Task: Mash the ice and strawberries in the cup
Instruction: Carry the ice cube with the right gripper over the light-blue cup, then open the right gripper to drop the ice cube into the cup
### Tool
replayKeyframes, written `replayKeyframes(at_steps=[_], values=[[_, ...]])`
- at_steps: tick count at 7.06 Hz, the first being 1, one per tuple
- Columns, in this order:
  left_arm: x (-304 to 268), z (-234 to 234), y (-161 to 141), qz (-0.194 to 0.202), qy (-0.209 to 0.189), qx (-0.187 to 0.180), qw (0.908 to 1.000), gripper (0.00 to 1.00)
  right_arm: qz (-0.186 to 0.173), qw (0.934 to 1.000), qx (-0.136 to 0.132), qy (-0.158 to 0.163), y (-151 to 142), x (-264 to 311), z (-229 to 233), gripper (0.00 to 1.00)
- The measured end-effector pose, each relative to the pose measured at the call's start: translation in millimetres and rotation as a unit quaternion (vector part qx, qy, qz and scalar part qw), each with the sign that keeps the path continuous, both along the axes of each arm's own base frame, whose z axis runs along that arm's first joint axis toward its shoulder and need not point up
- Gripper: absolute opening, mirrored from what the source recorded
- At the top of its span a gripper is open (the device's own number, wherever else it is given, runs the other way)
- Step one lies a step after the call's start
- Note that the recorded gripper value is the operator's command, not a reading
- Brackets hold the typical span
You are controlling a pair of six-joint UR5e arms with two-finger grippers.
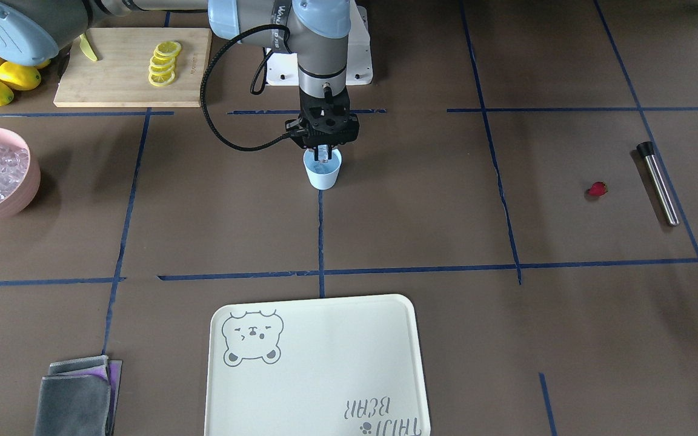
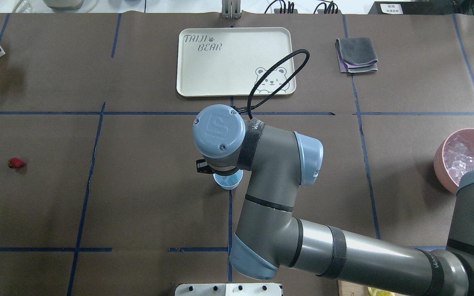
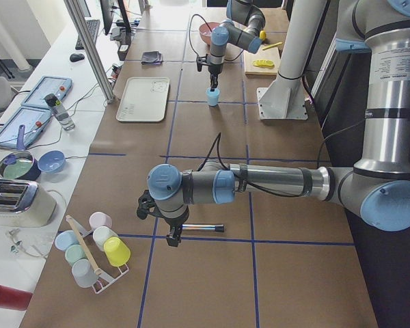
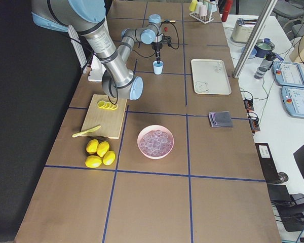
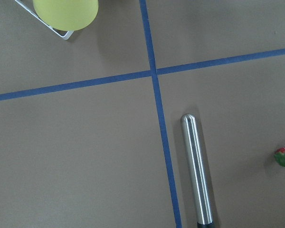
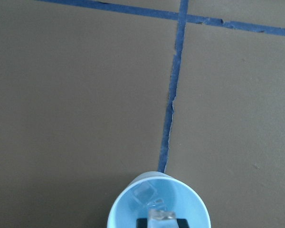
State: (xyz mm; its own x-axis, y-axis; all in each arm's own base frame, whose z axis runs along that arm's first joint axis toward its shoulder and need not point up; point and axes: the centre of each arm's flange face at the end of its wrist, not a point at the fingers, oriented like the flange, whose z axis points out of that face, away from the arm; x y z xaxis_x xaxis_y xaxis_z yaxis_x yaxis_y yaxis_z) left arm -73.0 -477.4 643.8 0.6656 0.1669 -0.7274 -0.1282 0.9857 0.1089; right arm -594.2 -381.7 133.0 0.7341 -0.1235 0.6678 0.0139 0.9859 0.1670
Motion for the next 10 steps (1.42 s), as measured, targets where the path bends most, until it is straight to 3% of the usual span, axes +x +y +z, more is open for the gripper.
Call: replayKeyframes(at_steps=[1,4,6,8,10], values=[[0,1,0,0.0,0.0,0.0,1.0,1.0,0.0,1.0,0.0,0.0,0,0,0,0.99],[0,-2,-2,-0.001,-0.001,0.008,1.0,1.0,0.0,1.0,0.001,-0.002,1,2,-2,0.99],[2,-18,-10,-0.005,-0.002,0.044,0.999,1.0,0.009,0.9998,0.01,-0.016,-5,24,-16,0.99],[27,-47,-15,-0.041,0.003,0.054,0.9977,1.0,0.024,0.9994,0.025,-0.01,-25,83,-29,0.99],[79,-61,5,-0.073,0.021,0.038,0.9964,1.0,0.025,0.9986,0.046,-0.001,-38,146,-16,0.99]])
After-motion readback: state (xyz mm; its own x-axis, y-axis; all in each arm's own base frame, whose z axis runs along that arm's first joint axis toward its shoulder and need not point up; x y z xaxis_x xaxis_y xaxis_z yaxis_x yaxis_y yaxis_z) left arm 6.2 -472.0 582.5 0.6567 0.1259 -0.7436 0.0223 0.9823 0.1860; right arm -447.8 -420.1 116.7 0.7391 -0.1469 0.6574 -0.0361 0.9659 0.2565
